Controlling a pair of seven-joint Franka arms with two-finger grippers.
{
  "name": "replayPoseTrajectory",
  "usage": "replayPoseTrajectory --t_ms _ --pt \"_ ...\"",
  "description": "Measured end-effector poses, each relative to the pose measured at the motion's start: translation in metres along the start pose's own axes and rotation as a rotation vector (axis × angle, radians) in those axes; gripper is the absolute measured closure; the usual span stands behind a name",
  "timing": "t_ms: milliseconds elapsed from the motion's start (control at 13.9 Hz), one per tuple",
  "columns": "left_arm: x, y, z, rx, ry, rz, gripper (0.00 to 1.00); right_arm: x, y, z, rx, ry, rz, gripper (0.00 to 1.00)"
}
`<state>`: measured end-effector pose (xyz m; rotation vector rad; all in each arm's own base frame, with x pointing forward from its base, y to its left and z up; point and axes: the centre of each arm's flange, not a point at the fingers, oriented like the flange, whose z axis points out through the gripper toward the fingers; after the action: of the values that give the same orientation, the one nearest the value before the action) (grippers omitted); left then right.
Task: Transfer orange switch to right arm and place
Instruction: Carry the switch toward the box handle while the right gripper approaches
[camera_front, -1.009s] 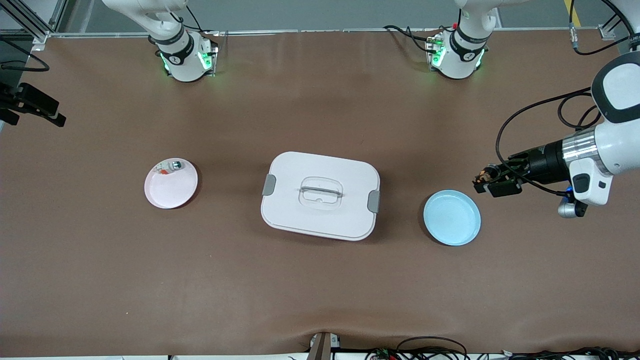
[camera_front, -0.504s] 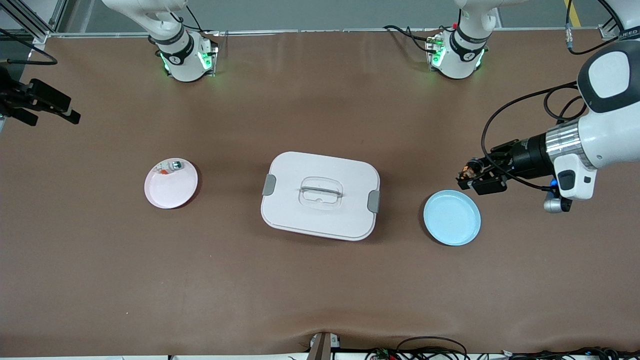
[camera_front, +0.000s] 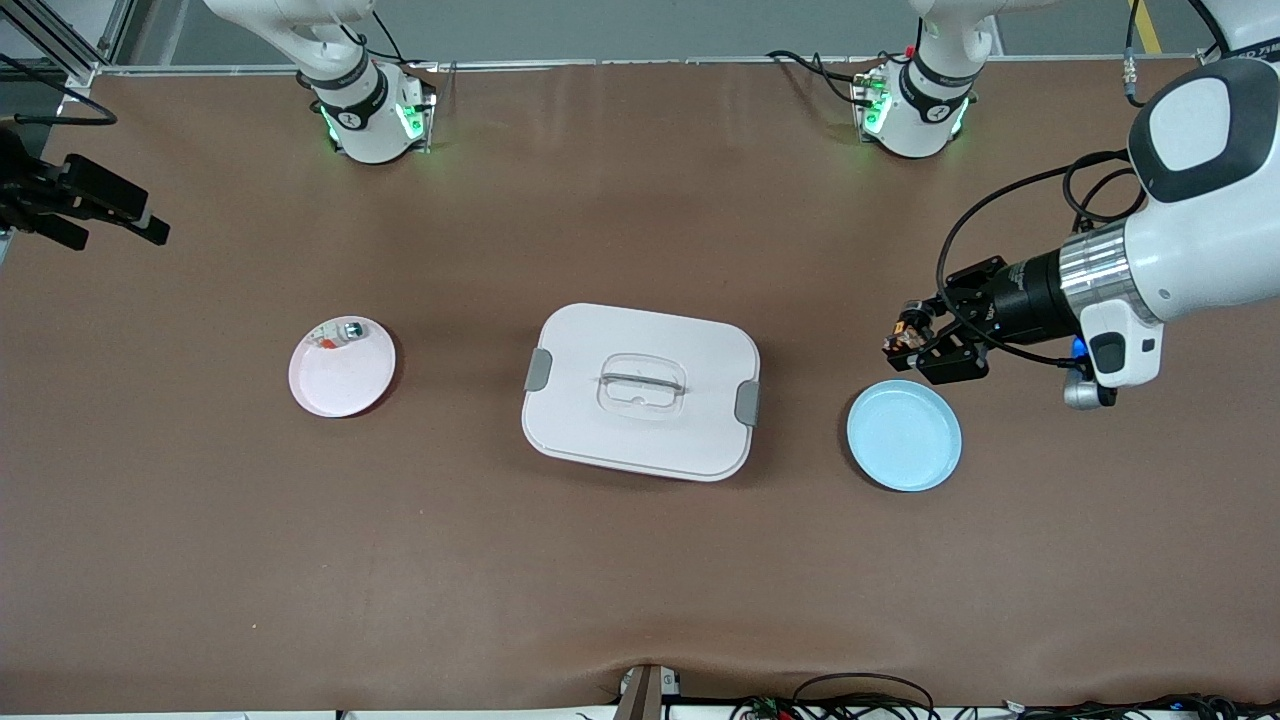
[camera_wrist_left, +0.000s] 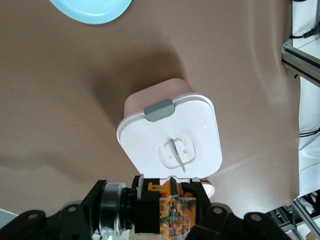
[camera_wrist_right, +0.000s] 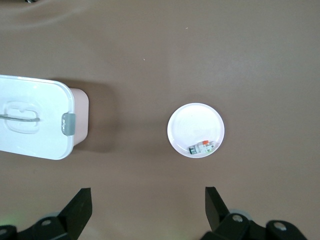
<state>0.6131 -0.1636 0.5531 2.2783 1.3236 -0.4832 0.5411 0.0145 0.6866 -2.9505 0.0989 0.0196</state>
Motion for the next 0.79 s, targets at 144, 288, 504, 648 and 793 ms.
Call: replayPoseTrajectory --t_ms 144,288,504,648,793 --pt "-0.013 0.004 -0.001 -0.005 -0.005 -0.022 0.28 -0.008 -0.010 -0.005 0.069 0.006 0.032 0.00" --pt "-0.024 0.007 0.001 -0.005 -0.010 -0.043 0.28 -0.016 -0.023 -0.004 0.125 0.037 0.056 0.00" --pt "-0.041 0.010 0.009 0.009 -0.022 -0.089 0.28 -0.033 -0.062 0.010 0.179 0.080 0.114 0.00" --pt "-0.058 0.012 0.016 0.019 -0.035 -0.105 0.28 -0.044 -0.097 0.012 0.262 0.102 0.155 0.00" --pt "-0.075 0.016 0.016 0.011 -0.077 -0.136 0.28 -0.050 -0.134 0.012 0.341 0.139 0.202 0.00"
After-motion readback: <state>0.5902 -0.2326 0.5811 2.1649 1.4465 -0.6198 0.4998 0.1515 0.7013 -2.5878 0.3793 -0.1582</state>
